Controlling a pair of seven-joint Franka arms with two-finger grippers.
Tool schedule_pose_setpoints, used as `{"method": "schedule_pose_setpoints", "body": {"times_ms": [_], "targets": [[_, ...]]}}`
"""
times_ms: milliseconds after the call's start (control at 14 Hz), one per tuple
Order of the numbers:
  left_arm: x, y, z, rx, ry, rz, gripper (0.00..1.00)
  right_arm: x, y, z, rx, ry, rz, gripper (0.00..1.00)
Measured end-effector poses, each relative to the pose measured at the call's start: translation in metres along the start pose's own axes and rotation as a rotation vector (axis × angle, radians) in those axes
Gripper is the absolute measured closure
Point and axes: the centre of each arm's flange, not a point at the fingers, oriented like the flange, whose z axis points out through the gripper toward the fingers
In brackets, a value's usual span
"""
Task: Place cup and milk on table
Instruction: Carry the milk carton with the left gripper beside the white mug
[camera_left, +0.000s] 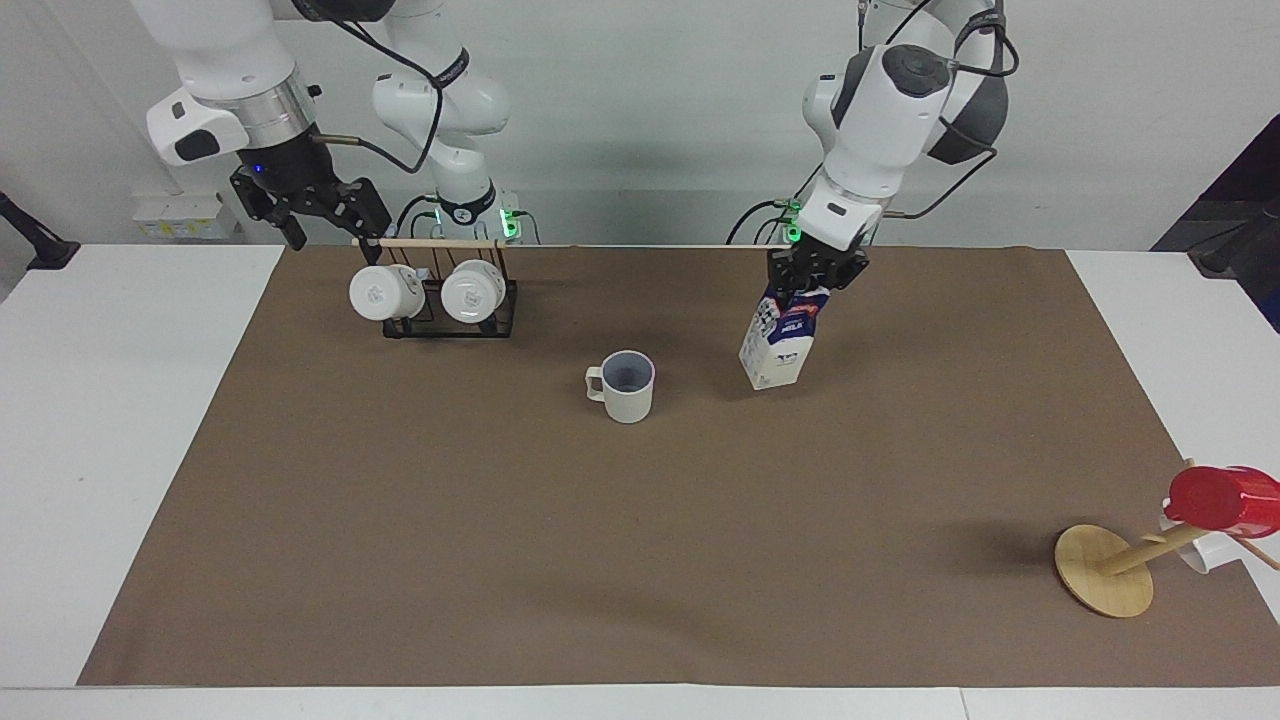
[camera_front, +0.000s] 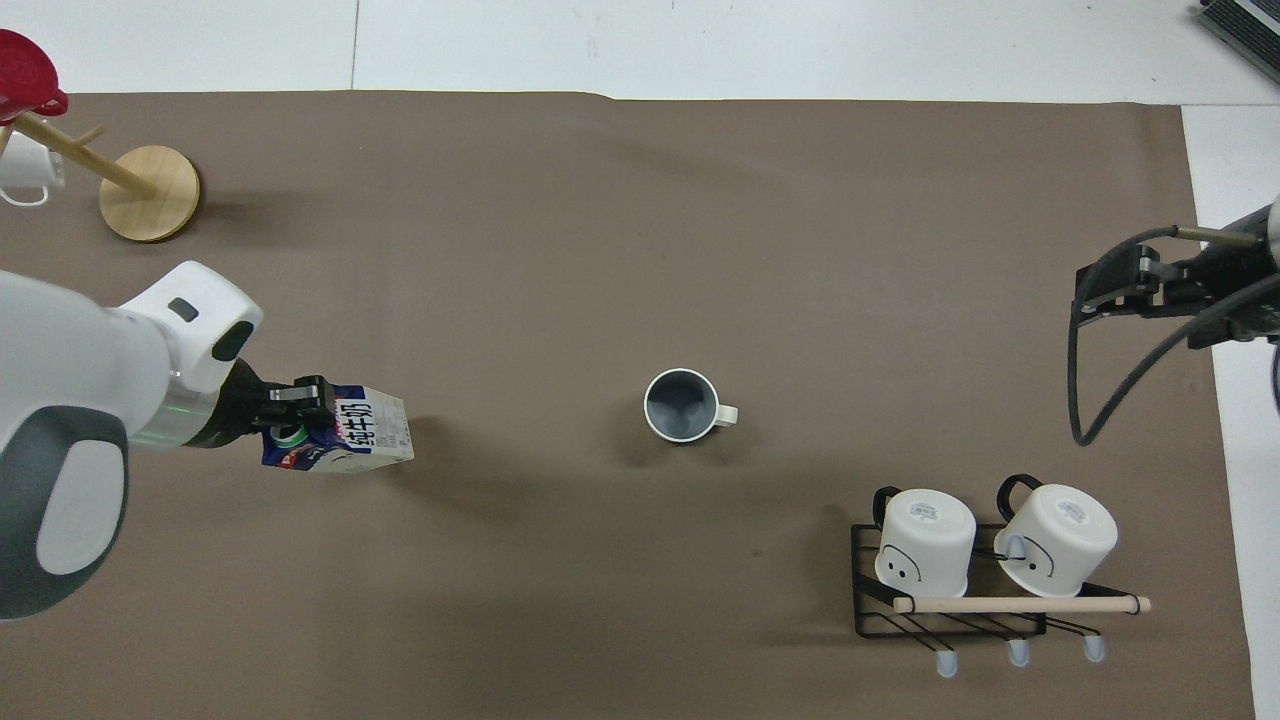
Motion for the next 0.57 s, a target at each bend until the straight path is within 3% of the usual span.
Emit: {"method": "schedule_pose_setpoints", "body": {"times_ms": [214,571], "targets": [[0.0,0.016,0.027,0.024,-0.001,0.029,0.57,0.002,0.008,0.015,0.004,0.032,0.017,0.0],[0.011,0.024,0.044,0.034,0.001,0.037,0.6,0.003,0.01,0.029,0.002,0.023,0.021,0.0]]}}
